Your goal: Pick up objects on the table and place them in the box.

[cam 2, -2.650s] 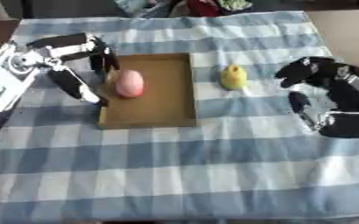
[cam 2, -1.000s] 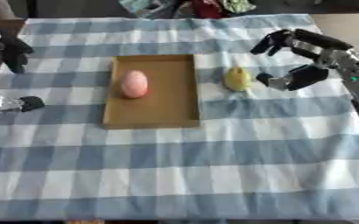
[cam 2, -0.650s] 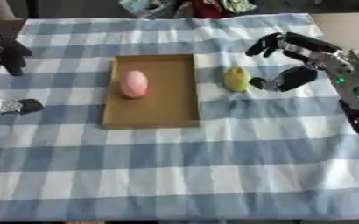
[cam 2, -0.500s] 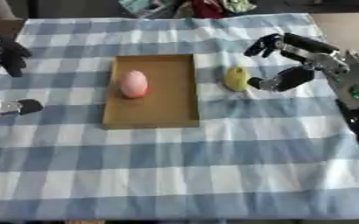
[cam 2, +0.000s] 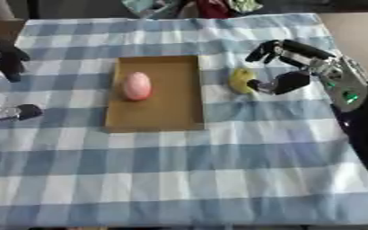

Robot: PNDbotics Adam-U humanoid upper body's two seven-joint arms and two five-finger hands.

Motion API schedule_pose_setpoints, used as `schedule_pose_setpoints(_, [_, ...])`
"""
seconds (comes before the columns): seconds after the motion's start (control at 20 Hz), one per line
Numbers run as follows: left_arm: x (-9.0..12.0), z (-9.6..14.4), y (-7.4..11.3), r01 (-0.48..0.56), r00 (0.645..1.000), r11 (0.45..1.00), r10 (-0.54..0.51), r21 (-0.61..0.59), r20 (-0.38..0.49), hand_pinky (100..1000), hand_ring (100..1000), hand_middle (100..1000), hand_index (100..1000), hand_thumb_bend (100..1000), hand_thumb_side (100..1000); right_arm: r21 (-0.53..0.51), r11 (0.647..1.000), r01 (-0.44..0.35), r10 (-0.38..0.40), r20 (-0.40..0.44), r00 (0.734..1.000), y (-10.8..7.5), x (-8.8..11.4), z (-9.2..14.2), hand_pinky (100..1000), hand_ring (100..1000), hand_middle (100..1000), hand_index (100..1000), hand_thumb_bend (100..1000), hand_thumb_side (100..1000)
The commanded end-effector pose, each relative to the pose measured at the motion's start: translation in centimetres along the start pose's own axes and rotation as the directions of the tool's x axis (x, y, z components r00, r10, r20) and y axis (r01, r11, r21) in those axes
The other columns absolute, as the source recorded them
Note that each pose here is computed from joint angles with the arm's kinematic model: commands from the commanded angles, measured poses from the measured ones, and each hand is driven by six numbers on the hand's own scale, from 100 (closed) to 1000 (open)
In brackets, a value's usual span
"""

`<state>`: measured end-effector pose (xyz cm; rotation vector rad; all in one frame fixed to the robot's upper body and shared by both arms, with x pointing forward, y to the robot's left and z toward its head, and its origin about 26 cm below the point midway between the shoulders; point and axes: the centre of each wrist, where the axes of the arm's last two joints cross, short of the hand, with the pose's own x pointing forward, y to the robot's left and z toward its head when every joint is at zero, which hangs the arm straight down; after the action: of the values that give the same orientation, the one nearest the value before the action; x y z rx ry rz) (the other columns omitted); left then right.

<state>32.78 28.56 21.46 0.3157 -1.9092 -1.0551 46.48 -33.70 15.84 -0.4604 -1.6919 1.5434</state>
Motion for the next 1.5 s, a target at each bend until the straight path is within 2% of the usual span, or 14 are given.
schedule_pose_setpoints(0.05, [0.2,0.1,0.8,0.015,1.000,1.000,-0.015,0.015,0.006,525,496,496,684,735,162,-0.024,0.999,-0.024,0.024,-0.011,1.000,-1.3,-0.1,0.0,748,811,732,802,314,456])
schedule_pose_setpoints(0.55, [0.1,0.1,0.6,0.006,1.000,1.000,-0.006,0.014,0.006,524,495,495,684,734,161,-0.004,1.000,-0.025,0.024,-0.028,0.999,0.0,-0.4,-0.6,742,803,707,769,296,449])
schedule_pose_setpoints(0.85, [0.0,0.1,0.6,0.003,1.000,1.000,-0.003,0.017,0.005,524,495,494,684,732,160,-0.027,0.999,-0.029,0.027,-0.045,0.999,0.6,-0.6,-0.6,732,783,648,719,262,412])
schedule_pose_setpoints(1.05, [0.1,0.1,0.6,0.002,1.000,1.000,-0.002,0.018,0.007,523,494,494,683,731,160,-0.064,0.997,-0.037,0.034,-0.045,0.998,0.7,-0.6,-0.7,714,752,551,628,213,337])
schedule_pose_setpoints(1.3, [0.0,0.1,0.7,0.003,1.000,1.000,-0.003,0.020,0.006,524,494,494,683,729,161,-0.147,0.988,-0.045,0.039,-0.043,0.998,0.6,-0.6,-0.6,667,687,415,477,108,210])
schedule_pose_setpoints(1.5, [0.0,0.1,0.7,0.005,1.000,1.000,-0.005,0.022,0.006,525,494,493,683,723,162,-0.214,0.975,-0.052,0.050,-0.013,0.999,-0.3,-0.1,-0.6,656,672,393,458,100,174])
